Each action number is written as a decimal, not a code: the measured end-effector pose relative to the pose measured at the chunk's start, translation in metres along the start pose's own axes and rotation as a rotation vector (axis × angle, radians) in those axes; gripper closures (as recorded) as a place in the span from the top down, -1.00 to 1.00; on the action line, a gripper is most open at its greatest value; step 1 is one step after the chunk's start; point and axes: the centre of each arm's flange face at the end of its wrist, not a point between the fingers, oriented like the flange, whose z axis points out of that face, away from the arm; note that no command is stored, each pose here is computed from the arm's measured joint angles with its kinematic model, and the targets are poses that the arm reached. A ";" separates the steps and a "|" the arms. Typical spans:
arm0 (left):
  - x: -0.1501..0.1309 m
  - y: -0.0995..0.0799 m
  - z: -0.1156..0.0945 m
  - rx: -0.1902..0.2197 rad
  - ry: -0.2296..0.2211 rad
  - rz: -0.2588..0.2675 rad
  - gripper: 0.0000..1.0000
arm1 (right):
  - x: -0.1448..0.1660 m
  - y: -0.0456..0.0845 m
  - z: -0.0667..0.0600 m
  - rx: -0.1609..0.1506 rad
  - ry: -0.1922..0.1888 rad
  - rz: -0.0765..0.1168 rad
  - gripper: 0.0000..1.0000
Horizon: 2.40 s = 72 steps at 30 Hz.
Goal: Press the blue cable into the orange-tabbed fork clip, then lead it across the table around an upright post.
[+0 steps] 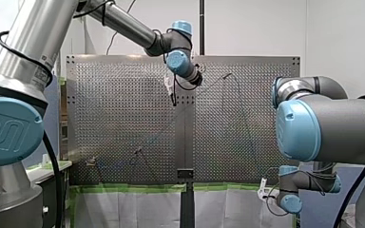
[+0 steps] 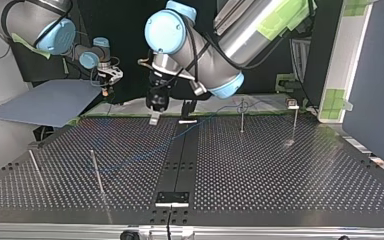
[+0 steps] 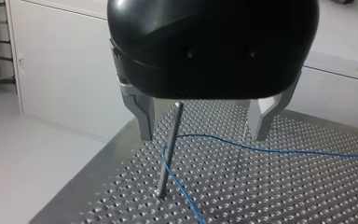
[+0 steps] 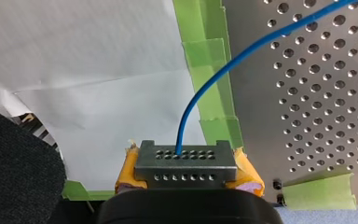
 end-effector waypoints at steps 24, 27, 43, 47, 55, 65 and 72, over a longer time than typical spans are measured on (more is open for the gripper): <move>0.066 0.080 0.005 0.027 0.011 -0.037 1.00 | 0.000 0.001 0.000 0.000 -0.002 -0.001 -1.00; 0.072 0.093 0.006 0.030 0.012 -0.028 1.00 | 0.000 0.001 0.000 0.000 -0.003 0.000 -1.00; 0.120 0.125 -0.022 0.028 0.012 -0.012 1.00 | 0.000 0.000 0.000 0.001 -0.005 -0.001 -1.00; 0.131 0.131 -0.031 0.028 0.012 -0.012 1.00 | 0.000 0.000 0.000 0.001 -0.005 -0.001 -1.00; 0.153 0.143 -0.052 0.027 0.011 -0.012 1.00 | 0.000 0.000 0.000 0.001 -0.006 -0.001 -1.00; 0.178 0.158 -0.080 0.027 0.012 -0.009 1.00 | 0.000 0.000 0.000 0.001 -0.006 -0.002 -1.00; 0.194 0.169 -0.102 0.027 0.011 -0.008 1.00 | 0.000 0.000 0.000 0.004 -0.009 -0.002 -1.00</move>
